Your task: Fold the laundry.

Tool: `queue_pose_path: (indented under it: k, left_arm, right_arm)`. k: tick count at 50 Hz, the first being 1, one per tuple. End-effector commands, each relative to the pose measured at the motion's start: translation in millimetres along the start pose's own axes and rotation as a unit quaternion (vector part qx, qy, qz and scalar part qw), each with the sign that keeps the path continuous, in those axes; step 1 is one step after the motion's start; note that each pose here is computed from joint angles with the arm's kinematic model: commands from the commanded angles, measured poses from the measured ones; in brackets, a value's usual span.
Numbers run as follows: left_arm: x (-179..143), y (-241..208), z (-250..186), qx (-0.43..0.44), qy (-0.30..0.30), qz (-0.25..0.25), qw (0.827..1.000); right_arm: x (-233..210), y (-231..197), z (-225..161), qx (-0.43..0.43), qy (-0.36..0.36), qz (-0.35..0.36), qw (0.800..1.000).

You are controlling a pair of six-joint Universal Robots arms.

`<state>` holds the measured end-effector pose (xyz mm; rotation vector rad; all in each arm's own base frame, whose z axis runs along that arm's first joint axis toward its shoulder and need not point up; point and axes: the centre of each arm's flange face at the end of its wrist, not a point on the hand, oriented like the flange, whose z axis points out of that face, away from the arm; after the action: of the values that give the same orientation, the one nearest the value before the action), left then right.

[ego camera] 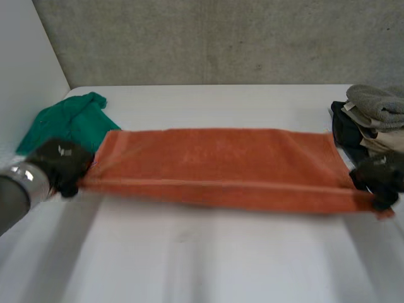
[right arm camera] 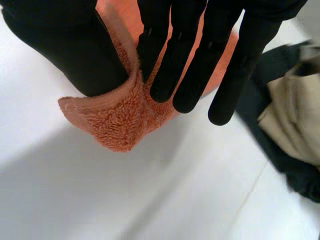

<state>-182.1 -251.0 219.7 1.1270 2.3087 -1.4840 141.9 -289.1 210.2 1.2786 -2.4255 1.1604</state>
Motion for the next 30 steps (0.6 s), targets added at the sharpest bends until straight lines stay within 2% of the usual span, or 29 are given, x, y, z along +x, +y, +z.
queue_pose_path:
  k: [1,5,9,14,20,25,30]
  left_arm:
    - [17,19,-15,-0.069,0.082,0.025,0.994]
    - [17,20,11,-0.058,0.081,0.041,0.994]
    - [8,12,50,-0.048,0.049,0.049,0.996]
    - [-5,-11,86,-0.016,0.003,0.034,0.999]
    - [-9,-25,129,-0.008,-0.043,0.015,0.999]
    - [-9,-35,152,0.004,-0.070,0.015,0.997]
    - [-9,-41,165,0.018,-0.082,0.018,0.996]
  right_arm:
    - [-6,21,-14,-0.077,-0.081,-0.119,0.986]
    - [2,18,8,-0.065,-0.054,-0.111,0.990]
    - [2,3,29,-0.029,-0.027,-0.118,0.992]
    - [3,-30,61,0.047,0.033,-0.106,0.993]
    - [14,-62,105,0.134,0.135,-0.106,0.976]
    - [13,-74,137,0.161,0.180,-0.128,0.962]
    - [8,-75,158,0.158,0.189,-0.137,0.959]
